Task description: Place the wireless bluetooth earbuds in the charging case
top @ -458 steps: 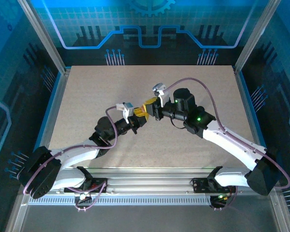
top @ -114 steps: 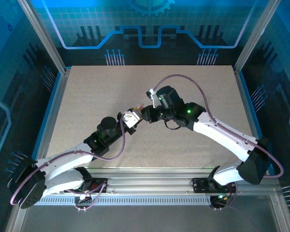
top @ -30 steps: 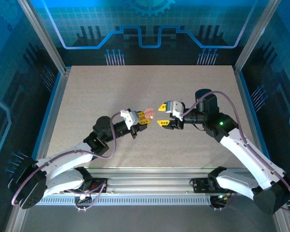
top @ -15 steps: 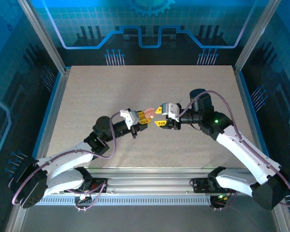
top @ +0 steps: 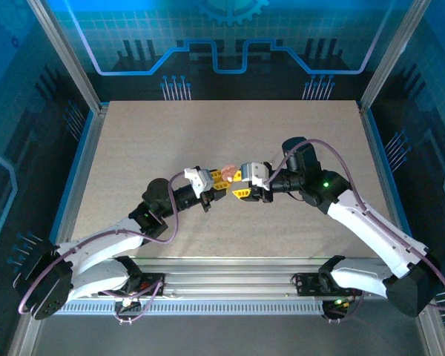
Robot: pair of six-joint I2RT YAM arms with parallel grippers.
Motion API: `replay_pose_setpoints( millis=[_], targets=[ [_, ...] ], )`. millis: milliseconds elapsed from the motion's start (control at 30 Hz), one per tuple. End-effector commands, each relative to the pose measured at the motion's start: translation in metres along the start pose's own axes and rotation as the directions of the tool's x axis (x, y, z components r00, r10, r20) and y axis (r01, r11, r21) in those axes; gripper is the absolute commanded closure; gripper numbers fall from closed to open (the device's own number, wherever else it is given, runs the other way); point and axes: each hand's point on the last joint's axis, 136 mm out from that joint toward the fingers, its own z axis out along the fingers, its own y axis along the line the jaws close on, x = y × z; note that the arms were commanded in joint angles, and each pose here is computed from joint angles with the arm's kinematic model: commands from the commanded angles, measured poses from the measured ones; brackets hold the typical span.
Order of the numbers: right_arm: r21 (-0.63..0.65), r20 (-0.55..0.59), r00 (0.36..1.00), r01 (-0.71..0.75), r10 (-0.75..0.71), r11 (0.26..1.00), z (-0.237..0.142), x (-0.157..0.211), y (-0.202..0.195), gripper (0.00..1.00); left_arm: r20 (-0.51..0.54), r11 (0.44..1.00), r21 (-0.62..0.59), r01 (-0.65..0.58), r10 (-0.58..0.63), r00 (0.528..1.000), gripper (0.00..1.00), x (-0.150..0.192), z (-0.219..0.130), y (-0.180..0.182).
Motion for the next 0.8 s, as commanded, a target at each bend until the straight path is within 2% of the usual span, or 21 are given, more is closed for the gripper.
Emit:
replay_pose_setpoints(
  millis=[0, 767],
  targets=[
    [-0.015, 0.023, 0.999, 0.04, -0.039, 0.999, 0.0, -0.016, 0.002, 0.64, 0.06, 0.999, -0.026, -0.043, 0.044, 0.997, 0.82, -0.02, 0.001, 0.006],
    [0.009, -0.017, 1.0, 0.016, -0.016, 1.0, 0.007, -0.02, -0.009, 0.65, 0.068, 0.999, 0.017, -0.046, 0.045, 0.997, 0.82, -0.022, 0.009, 0.002]
  ],
)
